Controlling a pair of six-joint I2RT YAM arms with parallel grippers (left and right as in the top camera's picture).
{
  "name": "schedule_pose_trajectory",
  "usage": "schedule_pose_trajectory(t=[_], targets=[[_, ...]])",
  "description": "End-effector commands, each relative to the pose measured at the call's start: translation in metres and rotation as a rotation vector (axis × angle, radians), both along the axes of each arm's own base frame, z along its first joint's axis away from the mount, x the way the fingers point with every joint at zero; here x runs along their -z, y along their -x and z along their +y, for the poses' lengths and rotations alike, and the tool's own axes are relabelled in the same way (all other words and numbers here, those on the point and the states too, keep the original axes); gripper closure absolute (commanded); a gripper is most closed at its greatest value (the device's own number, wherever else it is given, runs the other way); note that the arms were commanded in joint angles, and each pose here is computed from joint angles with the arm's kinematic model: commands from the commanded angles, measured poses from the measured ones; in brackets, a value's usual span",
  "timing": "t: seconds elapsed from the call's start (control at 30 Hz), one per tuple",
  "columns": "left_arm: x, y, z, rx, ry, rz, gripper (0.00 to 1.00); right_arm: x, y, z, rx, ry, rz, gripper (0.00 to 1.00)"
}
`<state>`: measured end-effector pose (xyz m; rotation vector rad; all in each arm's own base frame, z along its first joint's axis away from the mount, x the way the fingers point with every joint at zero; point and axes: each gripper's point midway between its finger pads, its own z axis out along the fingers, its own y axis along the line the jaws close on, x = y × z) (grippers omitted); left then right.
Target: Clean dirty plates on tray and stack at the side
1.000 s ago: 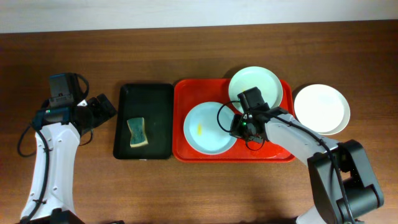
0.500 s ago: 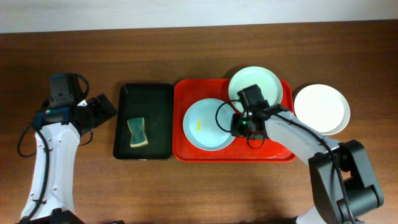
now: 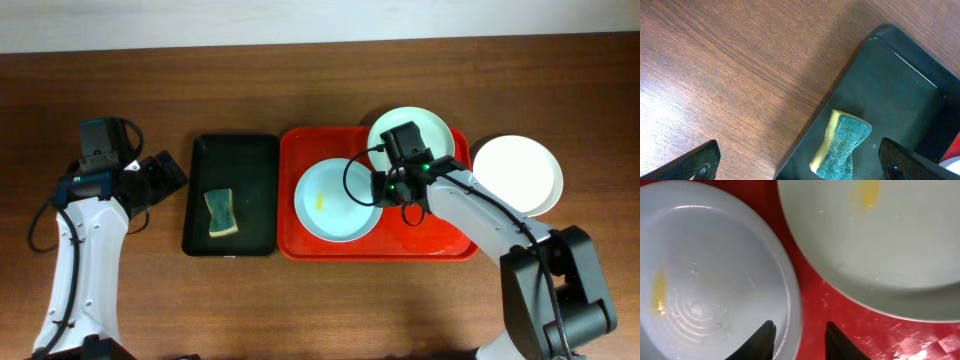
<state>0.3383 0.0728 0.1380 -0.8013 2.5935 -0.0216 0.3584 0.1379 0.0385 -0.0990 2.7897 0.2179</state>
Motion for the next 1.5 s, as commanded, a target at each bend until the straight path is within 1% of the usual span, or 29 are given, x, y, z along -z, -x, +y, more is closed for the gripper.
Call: schedule_pose_trajectory(t=[0.0, 0.13, 0.4, 0.5, 0.7, 0.77, 0.83, 1.47], targets=[[-0.009, -0.003, 0.002, -0.016, 0.003, -0.03, 0.01, 0.005, -0.003, -0.007, 0.002, 0.037, -0.005, 0.74], [-0.009, -0.003, 0.002, -0.017, 0.003, -0.03, 0.01, 0.012, 0.0, 0.0, -0.015, -0.002, 0.012, 0.75], [-0.009, -0.003, 0.002, -0.017, 0.003, -0.03, 0.01, 0.022, 0.002, 0.0, -0.015, 0.003, 0.024, 0.75], [-0.009, -0.003, 0.002, -0.017, 0.003, -0.03, 0.01, 0.023, 0.002, -0.001, -0.014, 0.004, 0.027, 0.83], [-0.009, -0.003, 0.002, -0.017, 0.003, -0.03, 0.01, 0.028, 0.005, -0.001, -0.015, 0.009, 0.043, 0.86], [-0.009, -0.003, 0.002, -0.016, 0.003, -0.03, 0.01, 0.028, 0.005, -0.001, -0.016, 0.008, 0.043, 0.92], [-0.009, -0.003, 0.002, -0.017, 0.003, -0.03, 0.01, 0.028, 0.005, 0.0, -0.017, 0.004, 0.044, 0.96], [-0.009, -0.003, 0.002, -0.015, 0.006, -0.031, 0.01, 0.026, 0.005, 0.01, -0.037, -0.049, 0.046, 0.95]])
